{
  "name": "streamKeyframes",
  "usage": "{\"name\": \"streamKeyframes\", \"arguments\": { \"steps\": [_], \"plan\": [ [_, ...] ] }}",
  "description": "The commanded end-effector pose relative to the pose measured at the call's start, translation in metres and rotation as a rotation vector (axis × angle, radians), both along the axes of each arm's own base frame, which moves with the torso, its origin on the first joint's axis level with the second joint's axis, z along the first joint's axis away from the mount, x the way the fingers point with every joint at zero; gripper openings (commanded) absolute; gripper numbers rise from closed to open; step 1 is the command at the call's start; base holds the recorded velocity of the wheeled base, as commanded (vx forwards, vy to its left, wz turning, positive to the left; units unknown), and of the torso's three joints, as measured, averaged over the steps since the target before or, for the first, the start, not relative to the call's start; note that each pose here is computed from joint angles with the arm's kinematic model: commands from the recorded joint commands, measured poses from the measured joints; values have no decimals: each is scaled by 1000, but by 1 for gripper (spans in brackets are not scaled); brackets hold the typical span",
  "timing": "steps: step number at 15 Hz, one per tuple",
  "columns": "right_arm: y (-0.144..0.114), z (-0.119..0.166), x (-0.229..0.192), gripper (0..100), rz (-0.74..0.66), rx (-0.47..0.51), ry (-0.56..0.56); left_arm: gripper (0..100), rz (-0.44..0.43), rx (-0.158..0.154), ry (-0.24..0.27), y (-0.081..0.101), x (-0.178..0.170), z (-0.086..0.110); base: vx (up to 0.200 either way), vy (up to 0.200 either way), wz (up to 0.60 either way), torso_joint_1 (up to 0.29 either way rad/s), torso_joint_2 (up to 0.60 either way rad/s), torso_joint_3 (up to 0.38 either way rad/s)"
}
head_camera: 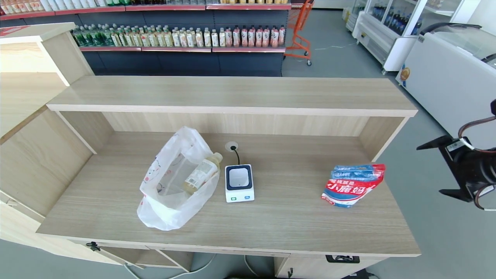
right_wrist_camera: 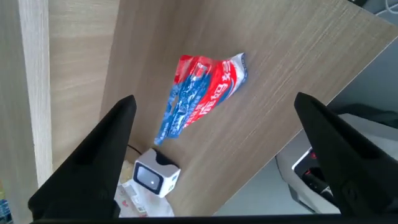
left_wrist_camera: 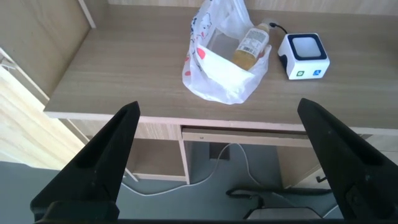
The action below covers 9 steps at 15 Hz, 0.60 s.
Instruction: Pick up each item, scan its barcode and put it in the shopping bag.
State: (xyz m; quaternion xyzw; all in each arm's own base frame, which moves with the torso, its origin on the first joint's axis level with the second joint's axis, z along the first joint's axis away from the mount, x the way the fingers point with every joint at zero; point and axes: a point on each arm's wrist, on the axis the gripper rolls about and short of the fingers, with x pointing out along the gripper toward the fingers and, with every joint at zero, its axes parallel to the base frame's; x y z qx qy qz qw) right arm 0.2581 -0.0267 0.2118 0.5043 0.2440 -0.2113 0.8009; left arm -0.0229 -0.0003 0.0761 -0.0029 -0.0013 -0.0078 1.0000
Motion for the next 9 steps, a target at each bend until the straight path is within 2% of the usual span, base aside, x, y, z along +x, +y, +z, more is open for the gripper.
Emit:
{"name": "streamKeyframes", "arguments": {
  "steps": [1,4,9],
  "plan": [
    [3,-29,40,100,-27,45,95,100,0,0,-1,0,0,0,0,0,0,0,0,0],
    [23,-55,58,100,-12,91,170,100,0,0,-1,0,0,0,0,0,0,0,0,0],
    [41,-71,101,100,-1,89,160,100,0,0,-1,0,0,0,0,0,0,0,0,0]
  ]
}}
